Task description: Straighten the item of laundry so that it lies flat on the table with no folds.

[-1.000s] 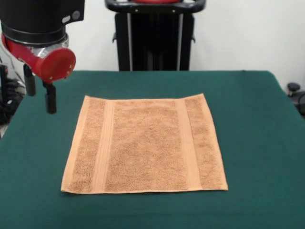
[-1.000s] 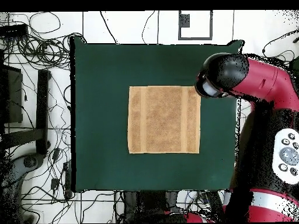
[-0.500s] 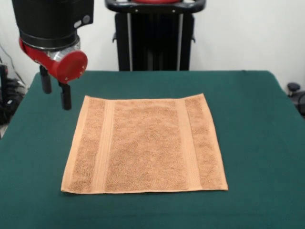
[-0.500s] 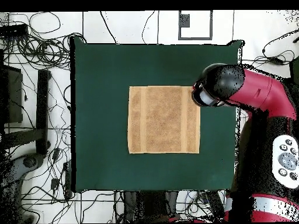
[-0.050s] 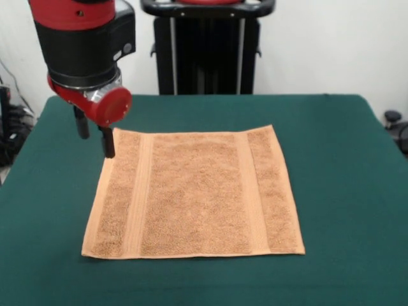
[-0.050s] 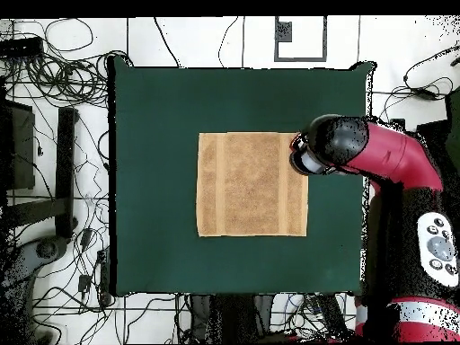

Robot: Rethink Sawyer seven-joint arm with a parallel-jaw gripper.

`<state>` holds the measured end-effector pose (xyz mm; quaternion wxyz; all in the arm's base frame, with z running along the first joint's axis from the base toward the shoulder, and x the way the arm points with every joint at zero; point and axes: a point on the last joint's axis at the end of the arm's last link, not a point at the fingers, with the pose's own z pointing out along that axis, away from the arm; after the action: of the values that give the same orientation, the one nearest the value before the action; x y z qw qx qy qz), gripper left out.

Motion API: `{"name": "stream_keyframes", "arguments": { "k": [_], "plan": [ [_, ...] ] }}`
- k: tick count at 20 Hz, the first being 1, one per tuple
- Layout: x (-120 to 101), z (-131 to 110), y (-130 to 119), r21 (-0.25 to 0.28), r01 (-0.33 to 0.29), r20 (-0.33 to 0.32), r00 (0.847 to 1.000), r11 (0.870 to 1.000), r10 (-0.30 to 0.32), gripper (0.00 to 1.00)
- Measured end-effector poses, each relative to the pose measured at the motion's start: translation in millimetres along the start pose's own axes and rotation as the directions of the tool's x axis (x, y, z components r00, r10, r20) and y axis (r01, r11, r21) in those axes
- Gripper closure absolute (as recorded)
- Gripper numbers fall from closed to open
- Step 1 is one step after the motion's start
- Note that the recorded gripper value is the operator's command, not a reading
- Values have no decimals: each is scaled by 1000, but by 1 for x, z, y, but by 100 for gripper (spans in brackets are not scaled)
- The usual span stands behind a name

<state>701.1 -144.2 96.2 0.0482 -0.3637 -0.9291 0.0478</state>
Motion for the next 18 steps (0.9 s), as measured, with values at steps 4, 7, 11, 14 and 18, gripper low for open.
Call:
{"name": "stream_keyframes", "arguments": {
  "k": [4,7,11,14,18],
  "plan": [
    [5,12,-12,-2,7,-28,1000,1000,-7,0],
    [8,13,-18,-8,12,-40,999,1000,-12,0],
    [11,13,-22,-12,29,-43,999,1000,-29,0],
    [13,11,-23,-15,45,-39,998,999,-46,0],
    [17,11,-23,-16,67,-32,997,998,-68,0]
  ]
}}
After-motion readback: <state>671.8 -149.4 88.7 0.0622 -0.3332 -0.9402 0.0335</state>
